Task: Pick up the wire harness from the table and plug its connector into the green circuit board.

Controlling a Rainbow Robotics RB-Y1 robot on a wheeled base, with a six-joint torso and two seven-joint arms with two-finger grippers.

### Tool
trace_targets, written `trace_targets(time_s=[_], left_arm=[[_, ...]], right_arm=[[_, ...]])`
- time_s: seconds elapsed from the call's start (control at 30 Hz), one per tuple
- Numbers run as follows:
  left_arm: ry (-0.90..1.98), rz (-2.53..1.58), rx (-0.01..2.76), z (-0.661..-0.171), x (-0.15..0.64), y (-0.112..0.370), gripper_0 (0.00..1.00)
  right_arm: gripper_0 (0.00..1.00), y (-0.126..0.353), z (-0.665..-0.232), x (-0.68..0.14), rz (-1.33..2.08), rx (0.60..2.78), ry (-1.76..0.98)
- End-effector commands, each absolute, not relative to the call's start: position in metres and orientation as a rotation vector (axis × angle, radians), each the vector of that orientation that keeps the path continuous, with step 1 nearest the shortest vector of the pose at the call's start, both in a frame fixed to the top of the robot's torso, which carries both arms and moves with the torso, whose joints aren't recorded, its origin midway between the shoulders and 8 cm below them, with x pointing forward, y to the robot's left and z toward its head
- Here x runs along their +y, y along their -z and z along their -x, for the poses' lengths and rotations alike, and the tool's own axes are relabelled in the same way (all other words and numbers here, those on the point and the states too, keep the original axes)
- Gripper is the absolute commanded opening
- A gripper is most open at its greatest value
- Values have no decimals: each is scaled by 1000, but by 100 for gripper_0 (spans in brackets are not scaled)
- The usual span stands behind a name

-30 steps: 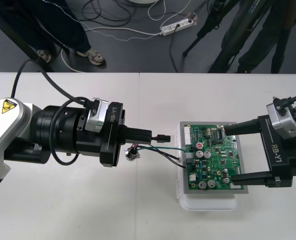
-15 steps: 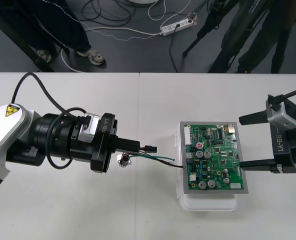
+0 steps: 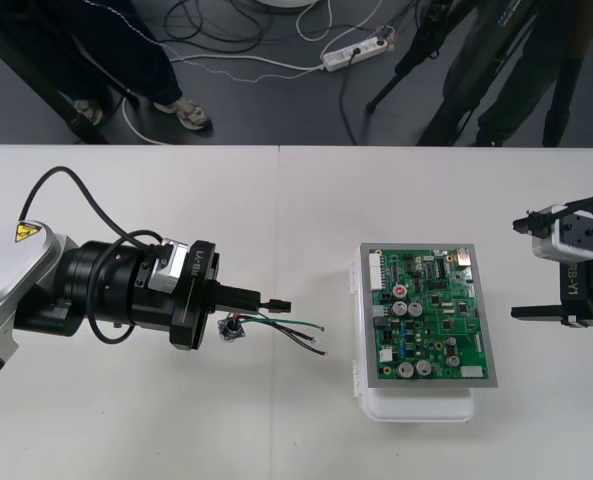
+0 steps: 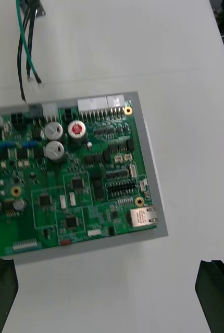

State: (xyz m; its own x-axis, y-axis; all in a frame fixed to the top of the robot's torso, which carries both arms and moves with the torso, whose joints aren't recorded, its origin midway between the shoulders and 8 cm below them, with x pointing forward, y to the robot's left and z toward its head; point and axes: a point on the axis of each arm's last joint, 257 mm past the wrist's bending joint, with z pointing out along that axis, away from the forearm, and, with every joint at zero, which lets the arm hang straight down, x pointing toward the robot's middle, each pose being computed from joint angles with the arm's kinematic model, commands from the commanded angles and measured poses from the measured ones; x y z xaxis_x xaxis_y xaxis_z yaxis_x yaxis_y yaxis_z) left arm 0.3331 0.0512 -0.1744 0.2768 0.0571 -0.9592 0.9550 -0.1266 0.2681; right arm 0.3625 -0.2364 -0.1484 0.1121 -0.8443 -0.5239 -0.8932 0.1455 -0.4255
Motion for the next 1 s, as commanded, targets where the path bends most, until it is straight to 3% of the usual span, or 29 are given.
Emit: trace_targets(time_s=[0.03,1.0], left_arm=[[986,-1544,836,-334,49,169,0],[1066,-1484,841,-338,0,208,0]], right_arm=[[100,162,-363,-255,1783,1724,29],[100,232,-348,-289,1995,1859,134]])
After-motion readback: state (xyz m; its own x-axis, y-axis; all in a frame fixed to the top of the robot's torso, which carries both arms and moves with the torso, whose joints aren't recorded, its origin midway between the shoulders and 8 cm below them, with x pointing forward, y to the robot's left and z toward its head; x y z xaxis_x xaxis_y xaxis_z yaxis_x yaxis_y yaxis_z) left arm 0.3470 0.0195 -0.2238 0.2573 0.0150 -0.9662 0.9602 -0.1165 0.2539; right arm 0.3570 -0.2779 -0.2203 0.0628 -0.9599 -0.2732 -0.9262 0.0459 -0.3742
